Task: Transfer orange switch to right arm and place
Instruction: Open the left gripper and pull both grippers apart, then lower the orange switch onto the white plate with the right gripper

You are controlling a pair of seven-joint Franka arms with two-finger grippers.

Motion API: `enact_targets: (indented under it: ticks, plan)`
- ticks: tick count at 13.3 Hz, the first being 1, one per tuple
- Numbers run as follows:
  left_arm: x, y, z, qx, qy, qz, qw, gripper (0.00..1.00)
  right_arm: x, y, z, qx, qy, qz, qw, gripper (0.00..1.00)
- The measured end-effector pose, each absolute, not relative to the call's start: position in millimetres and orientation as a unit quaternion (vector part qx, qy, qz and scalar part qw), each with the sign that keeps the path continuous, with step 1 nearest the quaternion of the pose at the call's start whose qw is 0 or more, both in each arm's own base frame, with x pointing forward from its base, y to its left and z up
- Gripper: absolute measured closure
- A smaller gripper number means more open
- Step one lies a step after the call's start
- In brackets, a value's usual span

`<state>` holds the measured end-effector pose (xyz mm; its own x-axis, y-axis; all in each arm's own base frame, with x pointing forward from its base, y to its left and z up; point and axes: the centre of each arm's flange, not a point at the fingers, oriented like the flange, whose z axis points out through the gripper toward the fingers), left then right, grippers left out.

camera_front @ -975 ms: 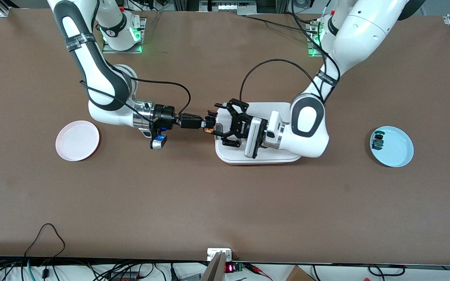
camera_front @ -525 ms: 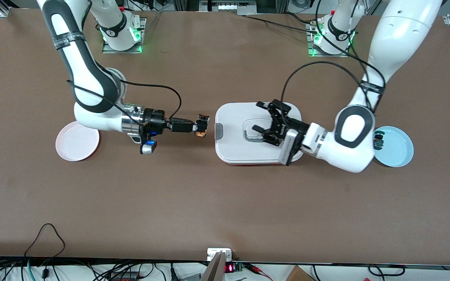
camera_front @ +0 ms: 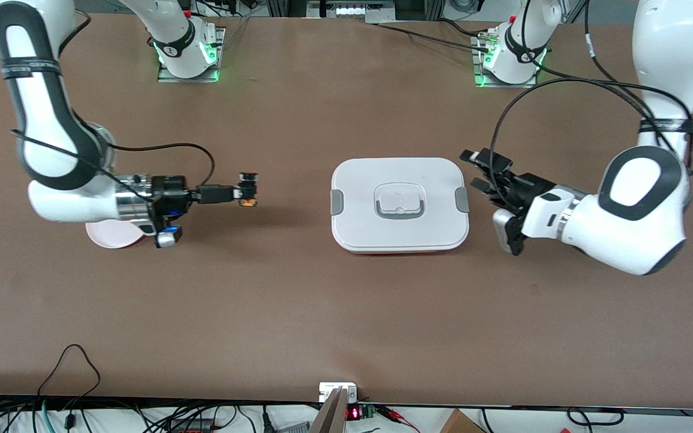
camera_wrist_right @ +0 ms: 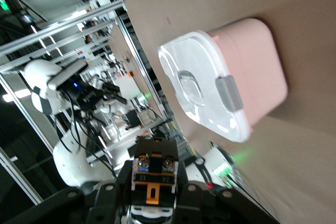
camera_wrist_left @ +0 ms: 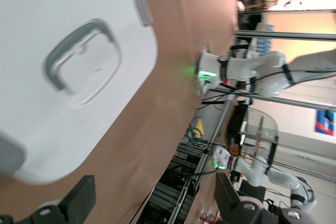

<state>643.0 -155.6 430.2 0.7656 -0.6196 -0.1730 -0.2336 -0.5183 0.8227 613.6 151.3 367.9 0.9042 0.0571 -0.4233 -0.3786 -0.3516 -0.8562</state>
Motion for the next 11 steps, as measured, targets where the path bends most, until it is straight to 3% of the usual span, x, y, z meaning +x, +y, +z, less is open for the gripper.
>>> enact_targets:
  ticks: [3,8,11]
  plan:
    - [648.4,-135.0,451.0,0.889,-0.248,-0.233,0.307,0.0,618.8,105.1,391.6,-0.852,0.048,0.206,0.478,0.65]
    - [642.8,-131.7,503.1,0.941,-0.269,-0.199,0.051,0.0,613.5,63.2,424.7,-0.947,-0.049,0.187,0.255,0.65]
    - [640.9,-117.9,526.0,0.951,-0.251,-0.181,-0.003,0.0,613.3,37.8,444.4,-0.976,-0.092,0.151,0.127,0.65]
